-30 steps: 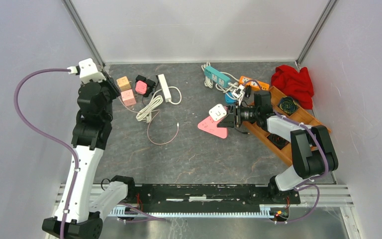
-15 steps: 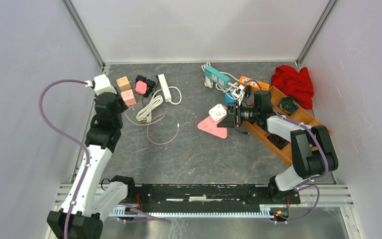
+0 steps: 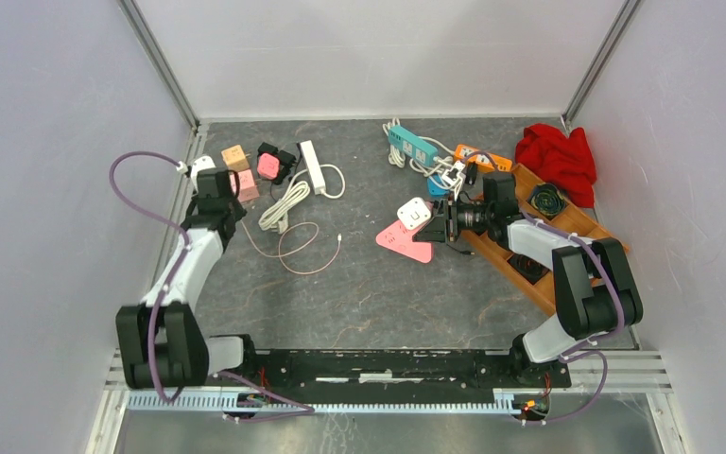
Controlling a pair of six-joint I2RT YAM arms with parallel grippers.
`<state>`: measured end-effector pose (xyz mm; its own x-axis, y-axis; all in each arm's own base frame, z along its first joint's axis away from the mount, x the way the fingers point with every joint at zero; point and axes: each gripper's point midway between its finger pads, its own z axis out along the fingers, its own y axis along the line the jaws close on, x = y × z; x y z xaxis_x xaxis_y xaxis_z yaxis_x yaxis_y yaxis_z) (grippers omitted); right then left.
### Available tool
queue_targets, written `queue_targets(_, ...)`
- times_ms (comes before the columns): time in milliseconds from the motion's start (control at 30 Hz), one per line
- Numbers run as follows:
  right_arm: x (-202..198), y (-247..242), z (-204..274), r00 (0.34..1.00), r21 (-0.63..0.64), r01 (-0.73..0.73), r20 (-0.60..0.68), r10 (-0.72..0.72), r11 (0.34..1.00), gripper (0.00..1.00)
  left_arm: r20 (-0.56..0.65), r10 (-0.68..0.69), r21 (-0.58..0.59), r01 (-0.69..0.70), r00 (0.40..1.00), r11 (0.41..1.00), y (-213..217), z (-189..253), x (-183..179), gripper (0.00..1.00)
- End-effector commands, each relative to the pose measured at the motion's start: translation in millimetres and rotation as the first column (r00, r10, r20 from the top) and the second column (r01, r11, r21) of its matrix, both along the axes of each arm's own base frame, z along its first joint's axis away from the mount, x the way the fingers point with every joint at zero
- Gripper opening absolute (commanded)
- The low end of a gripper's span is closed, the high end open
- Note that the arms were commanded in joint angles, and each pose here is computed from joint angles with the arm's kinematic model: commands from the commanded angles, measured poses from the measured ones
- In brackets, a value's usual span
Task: Pull the plug off the socket
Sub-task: Place the plug at the center of the board.
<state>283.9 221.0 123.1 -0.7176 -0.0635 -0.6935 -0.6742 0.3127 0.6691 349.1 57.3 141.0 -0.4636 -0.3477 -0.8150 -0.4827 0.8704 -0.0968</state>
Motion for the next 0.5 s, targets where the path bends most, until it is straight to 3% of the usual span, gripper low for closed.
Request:
queue_targets(0,8,2,30,0.992,0.039,-0.035,0.123,0.03,0.999,0.0,-0.041,0.225,0.034,-0.224,0.973,0.974,31,2,19,0.04)
queue_targets(200,8,2,32,0.99,0.035,-0.035,0.135,0.03,0.999,0.0,-0.272,0.281,0.094,-0.265,0.92,0.96,38,-49,23,0.06)
queue_targets(467,8,2,32,0.99,0.032,-0.041,0.138,0.036,0.999,0.0,-0.367,0.273,0.123,-0.245,0.889,0.962,39,-78,30,0.26)
